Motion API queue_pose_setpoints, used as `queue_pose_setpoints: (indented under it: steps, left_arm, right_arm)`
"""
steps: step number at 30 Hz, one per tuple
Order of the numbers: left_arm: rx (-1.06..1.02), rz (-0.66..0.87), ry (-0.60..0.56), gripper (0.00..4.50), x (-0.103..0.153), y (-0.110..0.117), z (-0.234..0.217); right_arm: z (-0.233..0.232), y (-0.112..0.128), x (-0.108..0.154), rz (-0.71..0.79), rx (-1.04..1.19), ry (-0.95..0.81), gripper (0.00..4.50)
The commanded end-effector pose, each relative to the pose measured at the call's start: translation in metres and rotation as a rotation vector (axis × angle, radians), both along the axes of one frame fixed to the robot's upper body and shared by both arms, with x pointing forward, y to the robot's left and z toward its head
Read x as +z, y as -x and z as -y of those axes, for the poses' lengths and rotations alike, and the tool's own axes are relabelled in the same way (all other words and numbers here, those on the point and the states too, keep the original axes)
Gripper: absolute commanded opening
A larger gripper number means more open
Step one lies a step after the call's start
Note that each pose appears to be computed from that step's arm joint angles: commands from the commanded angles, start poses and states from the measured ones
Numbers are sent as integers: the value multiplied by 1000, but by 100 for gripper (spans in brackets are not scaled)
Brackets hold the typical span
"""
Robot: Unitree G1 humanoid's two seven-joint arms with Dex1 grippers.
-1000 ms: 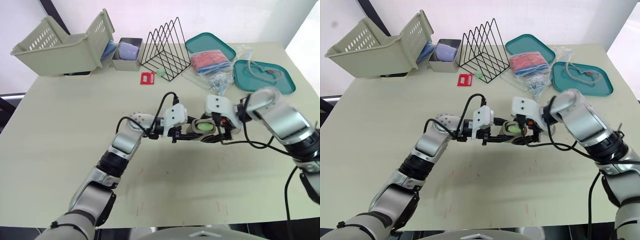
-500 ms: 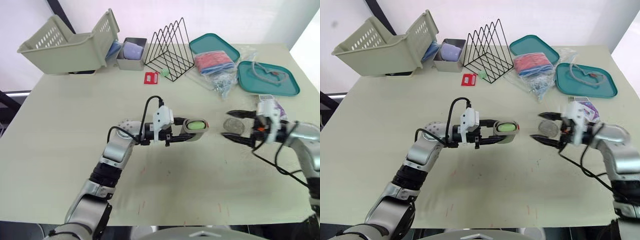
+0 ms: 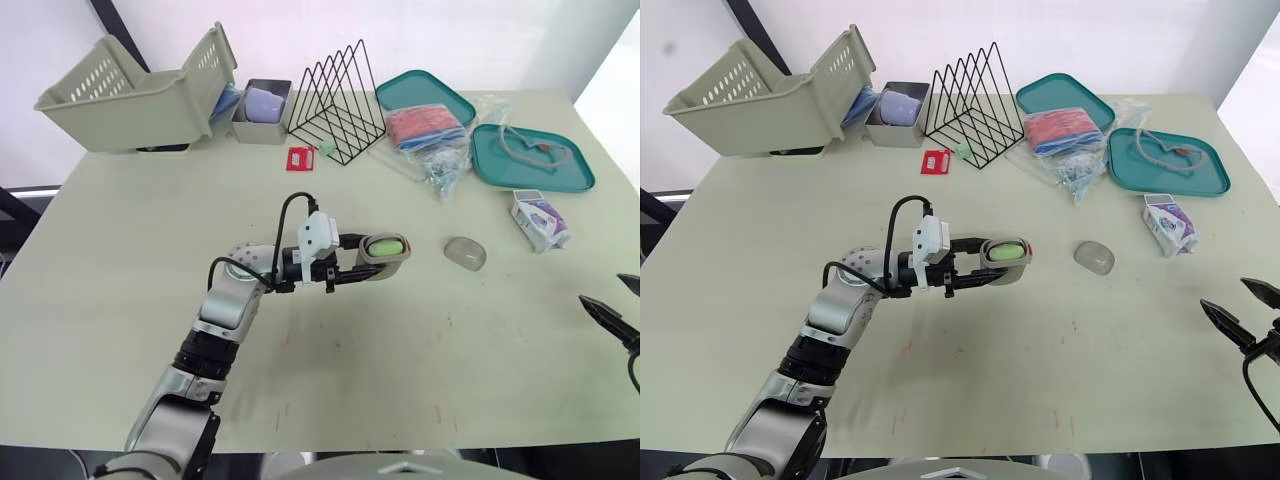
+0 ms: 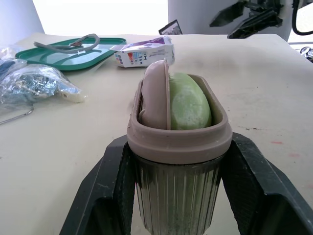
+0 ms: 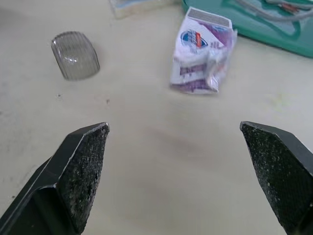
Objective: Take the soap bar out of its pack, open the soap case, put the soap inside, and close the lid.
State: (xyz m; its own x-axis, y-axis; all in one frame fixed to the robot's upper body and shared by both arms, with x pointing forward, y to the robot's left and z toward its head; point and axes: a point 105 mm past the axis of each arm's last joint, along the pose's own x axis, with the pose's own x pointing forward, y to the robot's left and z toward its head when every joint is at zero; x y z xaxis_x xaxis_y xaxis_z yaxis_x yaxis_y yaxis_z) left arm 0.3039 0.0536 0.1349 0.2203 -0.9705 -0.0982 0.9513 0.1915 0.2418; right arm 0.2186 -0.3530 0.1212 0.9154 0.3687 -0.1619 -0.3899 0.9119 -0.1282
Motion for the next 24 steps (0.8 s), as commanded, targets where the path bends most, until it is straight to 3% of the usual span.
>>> queue_pose_setpoints:
  steps: [1,8,16,19,24]
  left_arm:
    - [4,60,28,197,17,-3,-3]
    - [-22,45,36,197,21,1,-1]
    - [-99,-14,50,197,14,17,10]
    - [-105,-22,63,197,13,20,14]
    - [-99,-17,45,197,1,22,18]
  right_arm:
    - [3,-3,25,90,-9,16,450]
    - [-17,-20,45,14,129,114,450]
    - [-84,-56,69,-323,382,172,450]
    - [-104,-70,76,-376,408,194,450]
    - [-134,-87,65,-493,457,237,450]
